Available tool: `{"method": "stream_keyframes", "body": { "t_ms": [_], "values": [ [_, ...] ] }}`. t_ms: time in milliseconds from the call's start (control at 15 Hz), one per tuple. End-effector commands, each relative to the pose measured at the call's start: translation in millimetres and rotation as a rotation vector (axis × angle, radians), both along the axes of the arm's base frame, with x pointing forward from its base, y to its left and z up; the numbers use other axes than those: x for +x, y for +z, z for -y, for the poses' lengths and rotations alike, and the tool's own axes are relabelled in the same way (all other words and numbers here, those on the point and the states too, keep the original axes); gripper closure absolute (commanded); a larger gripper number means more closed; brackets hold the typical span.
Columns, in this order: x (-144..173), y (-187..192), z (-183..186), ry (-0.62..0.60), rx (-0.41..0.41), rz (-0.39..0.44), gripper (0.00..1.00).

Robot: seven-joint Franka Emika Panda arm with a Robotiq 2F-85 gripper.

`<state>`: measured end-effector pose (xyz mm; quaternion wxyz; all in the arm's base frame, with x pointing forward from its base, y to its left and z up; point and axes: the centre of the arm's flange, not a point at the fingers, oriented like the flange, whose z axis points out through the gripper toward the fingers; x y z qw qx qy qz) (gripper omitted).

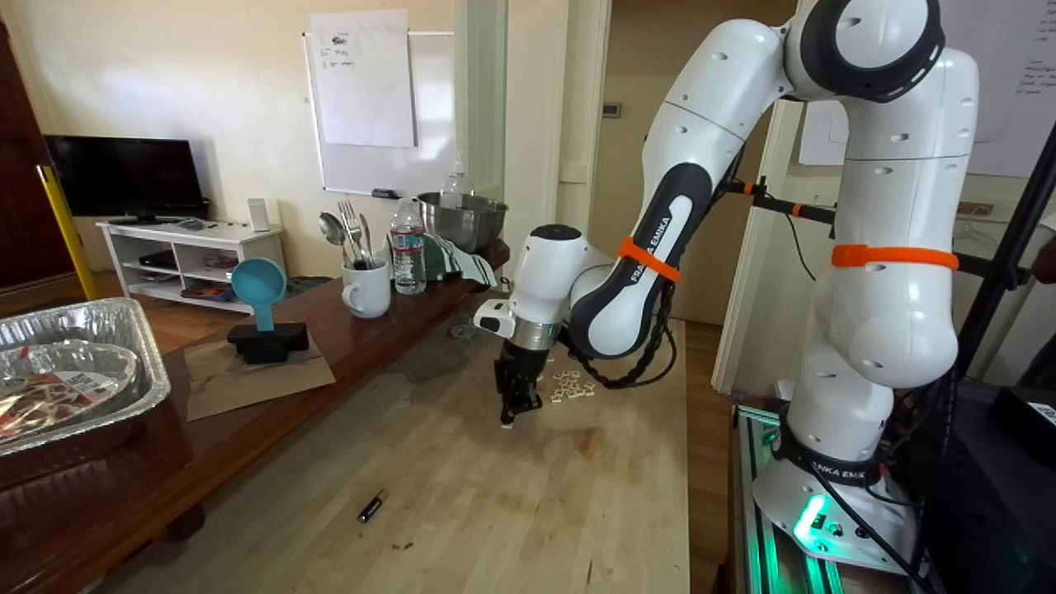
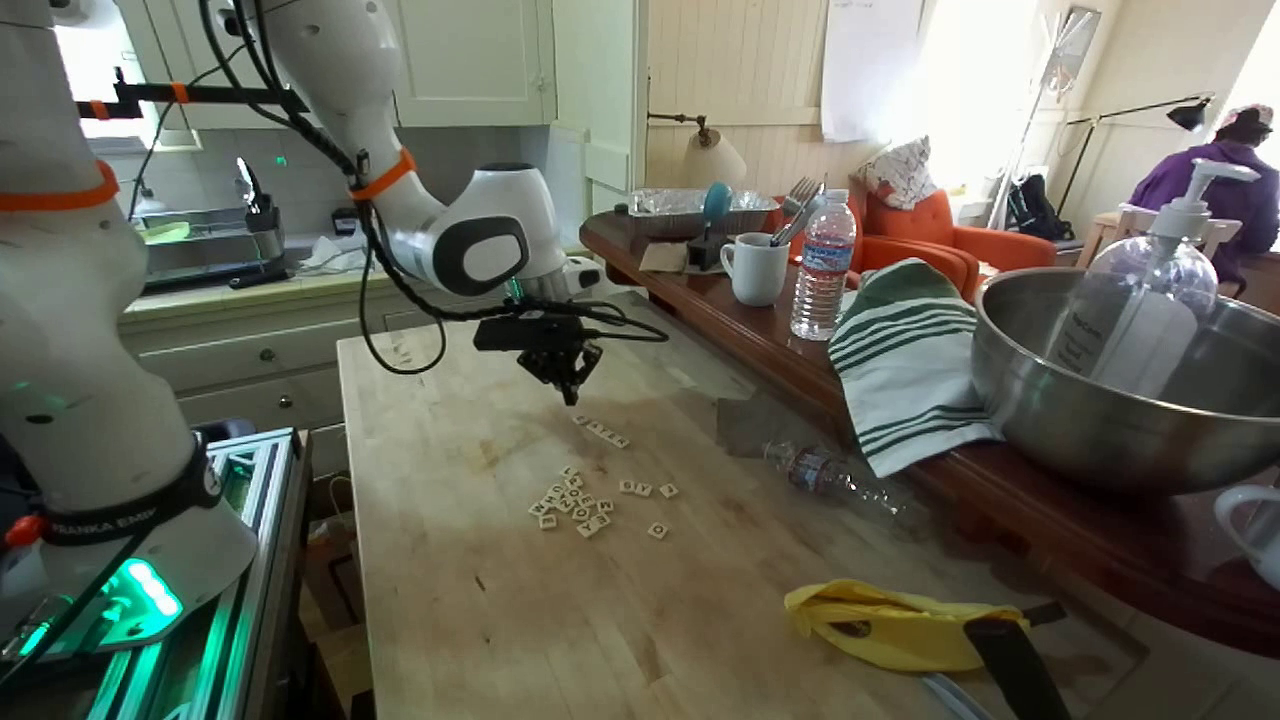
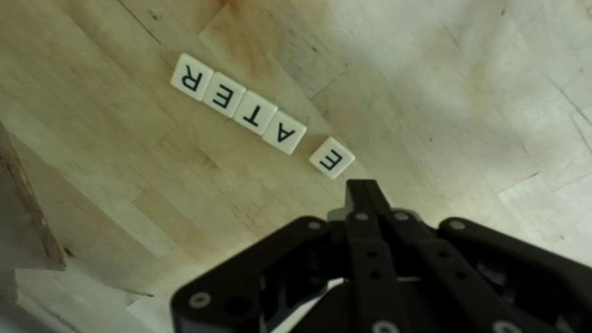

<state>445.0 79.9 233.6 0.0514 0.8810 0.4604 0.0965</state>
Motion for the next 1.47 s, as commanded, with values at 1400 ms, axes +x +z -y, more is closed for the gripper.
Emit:
{"method": "stream_keyframes", "body": {
  "t_ms": [1400],
  "values": [
    [11, -28, 8, -0.383, 0.199, -0.072, 1.0]
  ]
}}
